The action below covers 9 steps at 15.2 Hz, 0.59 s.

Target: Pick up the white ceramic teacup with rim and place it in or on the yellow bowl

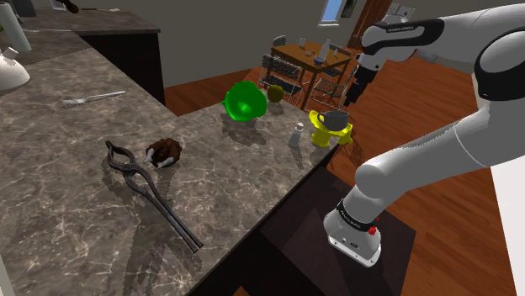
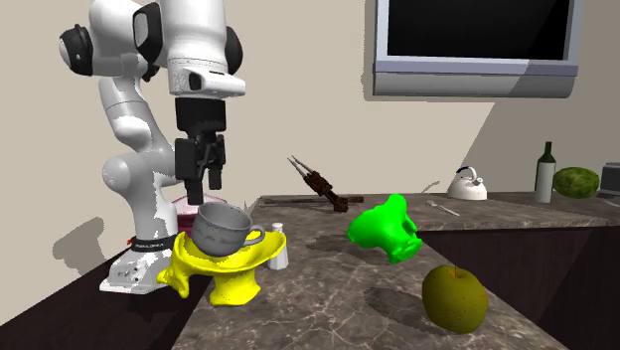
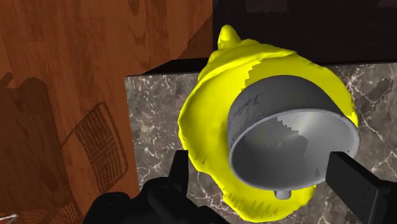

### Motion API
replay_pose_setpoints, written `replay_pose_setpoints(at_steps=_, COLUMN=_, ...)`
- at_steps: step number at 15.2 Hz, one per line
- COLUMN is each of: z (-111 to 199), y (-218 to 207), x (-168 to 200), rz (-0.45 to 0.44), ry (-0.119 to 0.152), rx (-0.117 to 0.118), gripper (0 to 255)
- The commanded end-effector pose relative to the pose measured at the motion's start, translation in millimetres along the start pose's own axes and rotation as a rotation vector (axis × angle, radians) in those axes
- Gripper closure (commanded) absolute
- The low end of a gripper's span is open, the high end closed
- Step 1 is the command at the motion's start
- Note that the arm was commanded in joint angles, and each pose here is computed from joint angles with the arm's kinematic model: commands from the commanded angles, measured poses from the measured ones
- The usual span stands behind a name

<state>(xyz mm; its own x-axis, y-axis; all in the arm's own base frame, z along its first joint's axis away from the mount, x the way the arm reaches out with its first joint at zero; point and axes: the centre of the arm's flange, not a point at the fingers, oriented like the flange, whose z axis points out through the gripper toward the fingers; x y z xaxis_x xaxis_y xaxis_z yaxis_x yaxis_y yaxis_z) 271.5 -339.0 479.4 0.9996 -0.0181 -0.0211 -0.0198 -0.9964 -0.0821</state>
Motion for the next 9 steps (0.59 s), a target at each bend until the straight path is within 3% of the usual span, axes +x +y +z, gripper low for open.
replay_pose_setpoints(at_steps=1, z=-22, y=0, x=1, rz=0.0, ry=-0.001, rx=0.001, gripper=0)
replay_pose_setpoints(at_steps=9, z=-33, y=0, x=1, rz=0.0, ry=-0.001, rx=0.001, gripper=0)
